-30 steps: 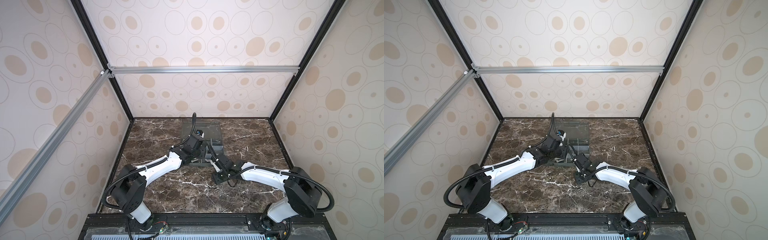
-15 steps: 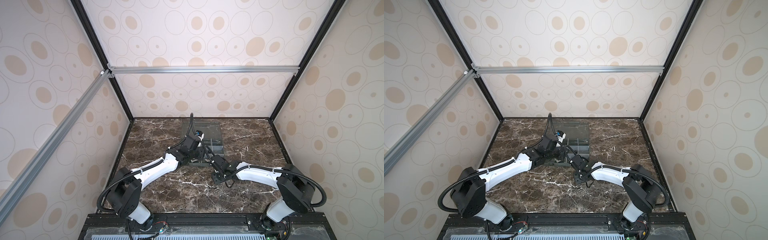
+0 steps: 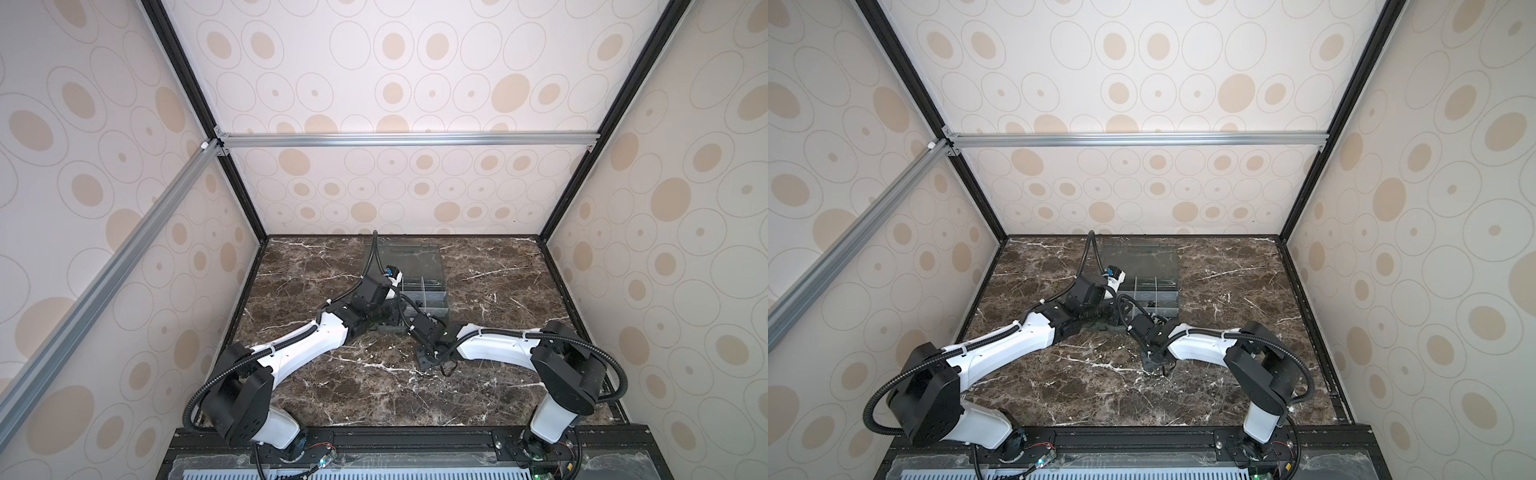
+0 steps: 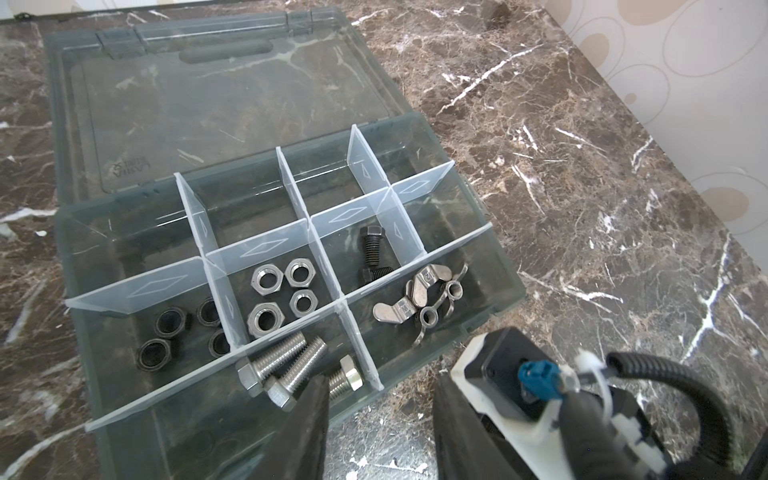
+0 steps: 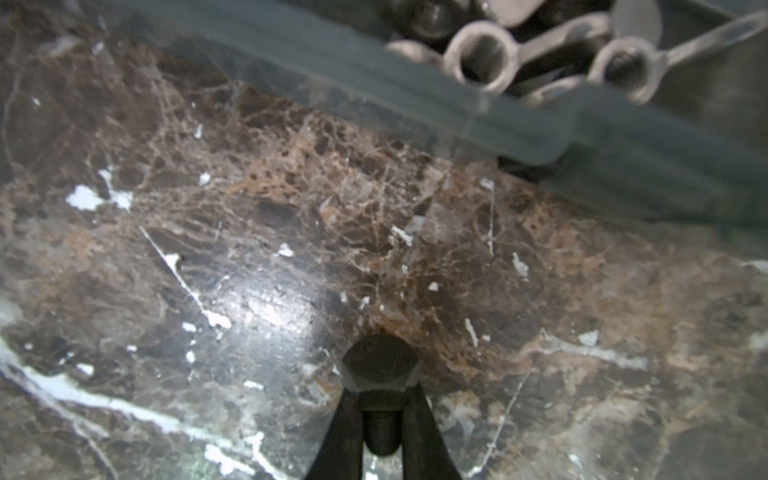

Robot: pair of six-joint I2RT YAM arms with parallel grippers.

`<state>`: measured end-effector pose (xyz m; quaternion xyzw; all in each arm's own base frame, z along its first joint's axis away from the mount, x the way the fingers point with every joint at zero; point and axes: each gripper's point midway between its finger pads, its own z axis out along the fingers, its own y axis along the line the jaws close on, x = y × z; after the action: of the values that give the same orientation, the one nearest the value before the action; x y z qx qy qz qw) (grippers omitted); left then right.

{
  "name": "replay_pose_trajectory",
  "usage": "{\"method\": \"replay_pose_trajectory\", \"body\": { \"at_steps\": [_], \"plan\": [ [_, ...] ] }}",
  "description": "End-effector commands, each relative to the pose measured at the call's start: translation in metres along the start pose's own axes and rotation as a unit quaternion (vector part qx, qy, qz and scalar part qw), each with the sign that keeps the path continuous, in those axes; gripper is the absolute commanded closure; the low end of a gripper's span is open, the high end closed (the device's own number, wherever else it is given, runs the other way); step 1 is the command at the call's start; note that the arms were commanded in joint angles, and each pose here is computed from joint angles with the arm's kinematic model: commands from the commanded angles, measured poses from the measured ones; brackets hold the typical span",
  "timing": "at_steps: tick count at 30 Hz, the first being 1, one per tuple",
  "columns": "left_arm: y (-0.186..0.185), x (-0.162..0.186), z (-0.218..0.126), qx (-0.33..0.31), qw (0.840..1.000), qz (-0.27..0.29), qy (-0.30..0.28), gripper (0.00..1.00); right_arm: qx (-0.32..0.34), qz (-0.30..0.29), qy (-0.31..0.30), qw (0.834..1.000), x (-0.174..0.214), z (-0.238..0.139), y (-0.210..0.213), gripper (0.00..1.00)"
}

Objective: Sort the screws and nuts into containers
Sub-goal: 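Lower the right gripper onto the last black bolt and close, then carry the black bolt over the organizer and release it into the bolt compartment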

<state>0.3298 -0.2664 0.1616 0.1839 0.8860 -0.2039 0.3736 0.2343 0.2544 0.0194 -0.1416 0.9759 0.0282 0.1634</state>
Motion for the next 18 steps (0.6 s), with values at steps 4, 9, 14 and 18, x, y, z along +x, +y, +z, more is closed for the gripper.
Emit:
{"method": "replay_pose_trajectory", "body": {
  "at_steps": [4,9,14,18],
  "plan": [
    [0.004,-0.002,-0.012,0.013,1.0,0.022,-0.013,0.6,0.022,0.014,-0.014,1.0,0.0,-0.005,0.002,0.92],
    [0.007,0.004,-0.019,0.02,0.999,0.02,-0.016,0.61,0.016,0.016,-0.039,0.999,-0.014,-0.021,0.008,0.93],
    [0.008,0.006,-0.026,0.025,0.999,0.006,-0.025,0.6,0.024,0.006,-0.074,0.997,-0.043,-0.052,0.011,0.92],
    [0.008,0.01,-0.024,0.03,0.999,-0.011,-0.032,0.6,0.035,0.0,-0.101,0.994,-0.074,-0.069,0.007,0.92]
  ]
}}
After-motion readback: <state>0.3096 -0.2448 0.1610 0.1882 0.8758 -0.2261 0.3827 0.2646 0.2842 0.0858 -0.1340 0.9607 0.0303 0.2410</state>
